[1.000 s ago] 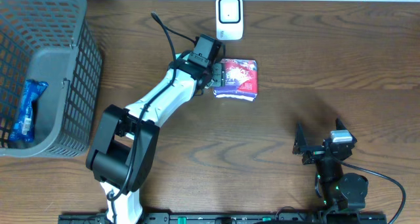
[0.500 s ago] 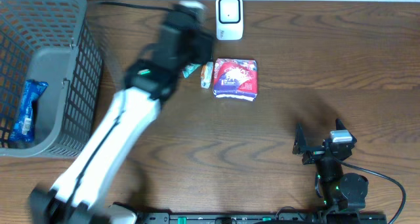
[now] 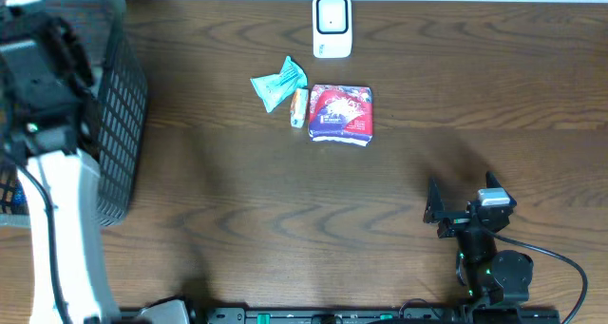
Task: Scan the item barcode
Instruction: 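Reach into the basket and grasp the blue snack bag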
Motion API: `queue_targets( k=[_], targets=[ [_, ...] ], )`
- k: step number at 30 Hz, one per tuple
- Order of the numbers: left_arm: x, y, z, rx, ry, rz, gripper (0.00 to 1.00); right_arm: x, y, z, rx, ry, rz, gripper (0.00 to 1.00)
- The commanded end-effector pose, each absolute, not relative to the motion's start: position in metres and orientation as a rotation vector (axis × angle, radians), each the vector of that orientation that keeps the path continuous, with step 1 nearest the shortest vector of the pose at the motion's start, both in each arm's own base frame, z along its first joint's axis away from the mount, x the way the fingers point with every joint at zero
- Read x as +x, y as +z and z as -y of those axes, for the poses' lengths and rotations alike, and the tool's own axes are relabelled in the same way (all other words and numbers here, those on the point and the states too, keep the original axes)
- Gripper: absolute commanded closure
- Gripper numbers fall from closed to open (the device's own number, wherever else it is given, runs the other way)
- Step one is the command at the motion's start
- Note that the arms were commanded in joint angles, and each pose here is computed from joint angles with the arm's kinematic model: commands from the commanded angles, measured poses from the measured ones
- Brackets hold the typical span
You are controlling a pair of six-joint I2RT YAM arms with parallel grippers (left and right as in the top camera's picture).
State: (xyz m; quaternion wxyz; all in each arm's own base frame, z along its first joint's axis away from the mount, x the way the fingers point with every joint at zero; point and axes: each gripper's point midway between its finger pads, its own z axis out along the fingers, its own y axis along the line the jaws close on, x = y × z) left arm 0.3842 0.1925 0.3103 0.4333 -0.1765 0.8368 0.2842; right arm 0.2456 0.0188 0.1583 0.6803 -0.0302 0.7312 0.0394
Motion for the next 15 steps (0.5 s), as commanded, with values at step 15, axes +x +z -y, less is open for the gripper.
queue_targets(
  k=[15],
  targets=[
    [0.352, 0.141, -0.281, -0.472, 0.767, -2.577, 0.3, 0.246, 0.157, -0.018, -0.056, 0.092, -1.642, 0.01]
  ],
)
